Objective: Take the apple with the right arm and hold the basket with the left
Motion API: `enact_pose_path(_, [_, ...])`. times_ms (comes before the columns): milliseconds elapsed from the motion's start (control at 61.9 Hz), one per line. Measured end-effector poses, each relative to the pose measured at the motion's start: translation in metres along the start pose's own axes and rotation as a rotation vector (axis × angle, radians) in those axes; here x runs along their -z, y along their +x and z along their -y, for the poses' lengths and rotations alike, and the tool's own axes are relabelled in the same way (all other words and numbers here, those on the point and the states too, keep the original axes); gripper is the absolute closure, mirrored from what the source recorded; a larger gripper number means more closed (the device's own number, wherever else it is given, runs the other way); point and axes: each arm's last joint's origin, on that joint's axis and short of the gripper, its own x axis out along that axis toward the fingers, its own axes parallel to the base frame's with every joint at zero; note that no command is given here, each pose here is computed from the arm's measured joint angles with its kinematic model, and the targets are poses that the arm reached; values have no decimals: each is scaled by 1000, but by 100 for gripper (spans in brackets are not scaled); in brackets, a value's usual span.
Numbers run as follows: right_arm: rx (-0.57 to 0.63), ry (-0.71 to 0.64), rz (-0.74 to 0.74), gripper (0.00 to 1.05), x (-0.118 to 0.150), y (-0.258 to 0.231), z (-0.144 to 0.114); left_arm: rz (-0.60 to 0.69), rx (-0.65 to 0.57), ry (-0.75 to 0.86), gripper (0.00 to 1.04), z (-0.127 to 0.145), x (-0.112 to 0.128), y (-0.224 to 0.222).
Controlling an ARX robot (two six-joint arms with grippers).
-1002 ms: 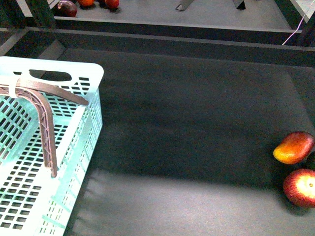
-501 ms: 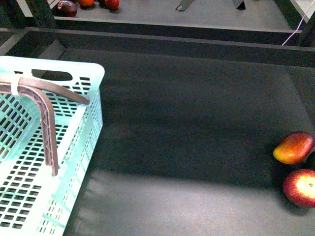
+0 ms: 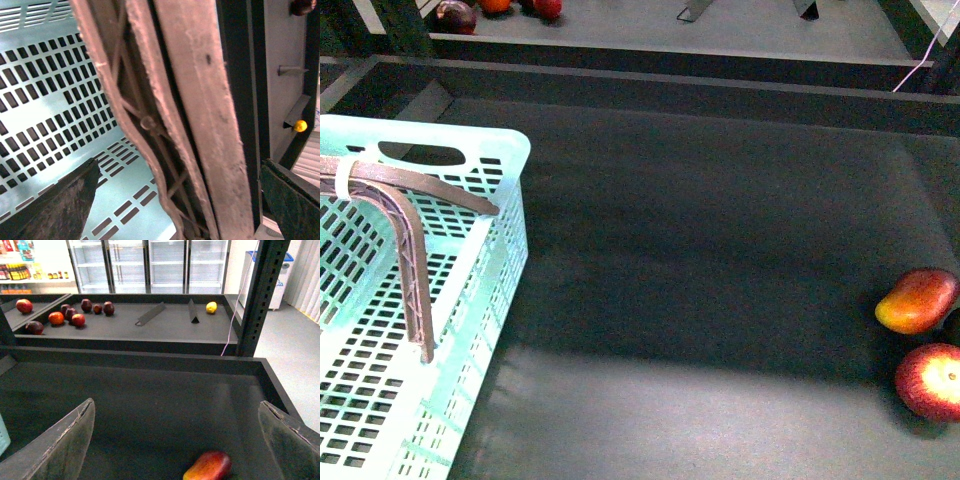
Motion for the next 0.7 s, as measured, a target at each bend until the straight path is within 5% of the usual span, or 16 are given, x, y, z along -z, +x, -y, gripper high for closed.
enact_pose_path(145, [0,0,0,9,0,0,0,1,-30,7,9,3,1,7])
enact_pose_path(533, [0,0,0,9,0,0,0,14,-112,24,78,20,4,12])
enact_pose_path(695, [0,0,0,9,0,0,0,-2,-128,-17,85,27,10,6])
